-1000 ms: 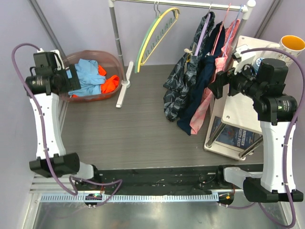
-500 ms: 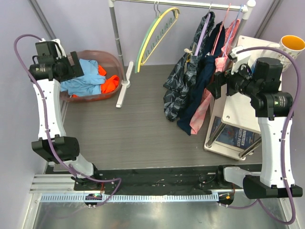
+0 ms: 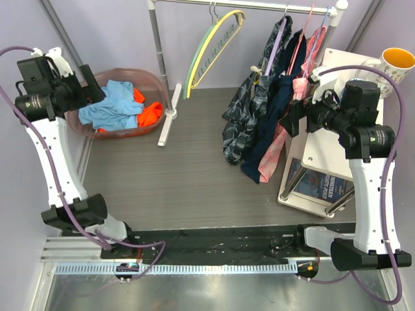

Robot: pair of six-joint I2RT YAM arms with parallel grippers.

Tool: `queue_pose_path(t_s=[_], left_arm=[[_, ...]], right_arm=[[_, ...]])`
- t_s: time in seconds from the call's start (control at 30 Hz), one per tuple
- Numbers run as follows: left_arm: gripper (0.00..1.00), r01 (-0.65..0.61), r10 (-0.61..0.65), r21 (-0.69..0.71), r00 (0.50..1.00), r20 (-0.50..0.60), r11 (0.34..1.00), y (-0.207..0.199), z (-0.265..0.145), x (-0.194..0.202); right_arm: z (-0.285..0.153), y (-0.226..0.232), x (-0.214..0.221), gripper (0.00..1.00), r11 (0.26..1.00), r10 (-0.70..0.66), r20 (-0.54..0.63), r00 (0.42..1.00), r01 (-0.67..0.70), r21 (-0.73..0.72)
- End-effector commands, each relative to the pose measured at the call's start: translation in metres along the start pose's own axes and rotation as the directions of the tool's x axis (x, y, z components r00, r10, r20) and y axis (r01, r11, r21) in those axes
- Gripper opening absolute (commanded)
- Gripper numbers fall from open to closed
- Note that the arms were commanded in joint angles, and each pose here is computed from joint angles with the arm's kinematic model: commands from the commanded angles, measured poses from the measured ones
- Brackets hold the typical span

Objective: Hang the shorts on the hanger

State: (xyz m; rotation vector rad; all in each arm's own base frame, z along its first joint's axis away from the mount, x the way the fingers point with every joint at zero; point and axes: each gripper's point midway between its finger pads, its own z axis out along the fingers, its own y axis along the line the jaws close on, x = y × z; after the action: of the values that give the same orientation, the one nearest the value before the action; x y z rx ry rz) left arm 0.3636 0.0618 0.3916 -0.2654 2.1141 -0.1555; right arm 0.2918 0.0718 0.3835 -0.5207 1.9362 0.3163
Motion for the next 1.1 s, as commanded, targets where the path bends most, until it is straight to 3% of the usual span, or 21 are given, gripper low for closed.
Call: queue_pose_path(t_s=[0.0,0.17,0.43,0.73,0.77,0.87,0.9,1.0,1.07], left_arm=[[1.00,0.058,-0.058,-0.013,0.998,-0.033,0.998,0.036,0.072,-0.005],[1.00,0.053,-0.054,-0.081,0.998,-0.015,0.995,0.072,0.148,-0.011],[1.00,0.050,-0.055,-0.091,0.997,-0.051,0.995,0.106,0.271,0.027],[0.96,-0.028,0.021,-0.135,0.999,-0.049,0.990,0.103,0.339,0.047],[0.92,-0.030,0.024,-0.124,0.999,-0.047,0.992,0.101,0.346,0.049],[0.56,-0.026,0.021,-0.089,0.998,-0.053,0.996,0.095,0.350,0.051],[0.33,-0.025,0.023,-0.060,0.999,-0.049,0.998,0.089,0.347,0.048],[0.00,-0.030,0.030,0.002,0.999,-0.028,1.000,0.070,0.322,0.029],[0.00,-0.042,0.043,0.042,0.999,-0.010,0.998,0.057,0.302,0.015]], right_arm=[[0.004,0.001,-0.005,1.00,1.000,0.005,0.011,1.000,-0.004,-0.021],[0.013,-0.003,0.003,1.00,1.000,0.004,-0.023,1.000,-0.005,-0.026],[0.024,-0.005,0.013,1.00,0.999,0.005,-0.068,0.998,-0.008,-0.048],[0.023,0.001,0.022,1.00,0.996,-0.052,-0.102,0.993,0.045,-0.077],[0.022,0.000,0.021,1.00,0.996,-0.063,-0.103,0.993,0.056,-0.068],[0.022,0.001,0.024,1.00,0.995,-0.077,-0.117,0.990,0.070,-0.065],[0.022,0.003,0.025,1.00,0.995,-0.082,-0.118,0.990,0.074,-0.070],[0.019,0.006,0.023,1.00,0.994,-0.093,-0.113,0.989,0.085,-0.075],[0.016,0.009,0.019,1.00,0.992,-0.105,-0.099,0.990,0.098,-0.081]])
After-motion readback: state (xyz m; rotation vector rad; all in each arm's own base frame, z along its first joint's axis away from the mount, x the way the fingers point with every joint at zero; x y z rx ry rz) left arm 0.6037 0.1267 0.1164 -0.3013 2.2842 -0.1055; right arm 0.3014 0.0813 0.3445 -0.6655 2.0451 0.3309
